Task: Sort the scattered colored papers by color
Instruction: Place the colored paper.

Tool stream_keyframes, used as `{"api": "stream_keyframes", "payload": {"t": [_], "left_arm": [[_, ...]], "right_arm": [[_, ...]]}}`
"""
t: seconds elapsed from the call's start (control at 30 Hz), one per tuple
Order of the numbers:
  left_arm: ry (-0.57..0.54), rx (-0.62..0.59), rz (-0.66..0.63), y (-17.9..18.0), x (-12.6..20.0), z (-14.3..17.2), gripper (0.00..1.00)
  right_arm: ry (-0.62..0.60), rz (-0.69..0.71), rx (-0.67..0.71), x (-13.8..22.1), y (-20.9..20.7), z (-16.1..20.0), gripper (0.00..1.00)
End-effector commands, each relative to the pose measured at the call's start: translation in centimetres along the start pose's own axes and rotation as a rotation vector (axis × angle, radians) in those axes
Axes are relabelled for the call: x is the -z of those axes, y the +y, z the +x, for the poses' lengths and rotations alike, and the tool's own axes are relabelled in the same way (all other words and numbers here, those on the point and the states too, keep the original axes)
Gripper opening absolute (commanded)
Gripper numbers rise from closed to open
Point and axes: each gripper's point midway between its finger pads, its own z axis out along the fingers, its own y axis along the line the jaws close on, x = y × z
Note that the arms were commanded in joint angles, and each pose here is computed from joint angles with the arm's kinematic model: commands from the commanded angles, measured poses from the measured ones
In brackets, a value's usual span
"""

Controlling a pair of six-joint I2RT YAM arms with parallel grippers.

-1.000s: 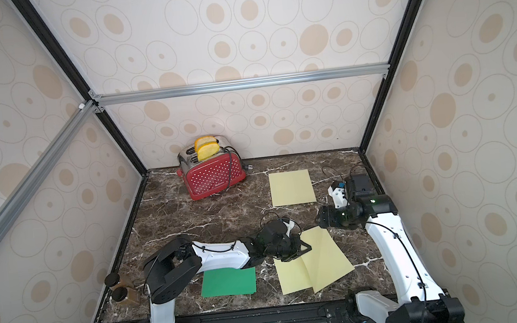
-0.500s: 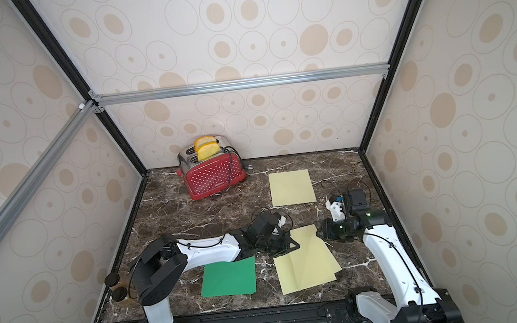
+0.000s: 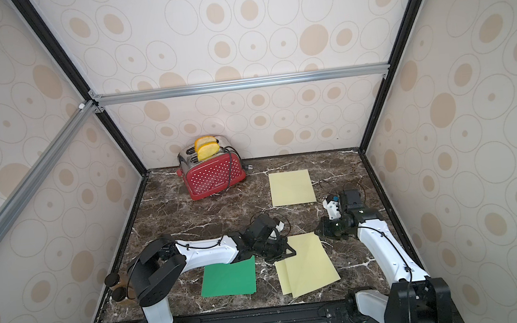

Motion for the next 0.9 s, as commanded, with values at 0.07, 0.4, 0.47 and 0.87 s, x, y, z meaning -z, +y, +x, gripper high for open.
{"api": "stream_keyframes", "payload": {"t": [0.07, 0.4, 0.47, 0.87], "left_arm": [[0.009, -0.037, 0.01, -0.8, 0.1, -0.6, 0.0], [0.001, -0.032, 0.008, -0.6, -0.3, -1.4, 0.0], [0.003, -0.034, 0.007, -0.6, -0.4, -1.4, 0.0], [0.005, -0.032, 0.007, -0.7, -0.3, -2.2, 0.0]], "right_arm": [[0.01, -0.02, -0.011, -0.7, 0.0, 0.6, 0.25], [0.077, -0.027, -0.051, -3.1, -1.2, 2.1, 0.16], [0.085, -0.028, -0.053, -3.4, -1.3, 2.3, 0.11], [0.135, 0.024, -0.061, -5.3, -3.2, 3.1, 0.0]]}}
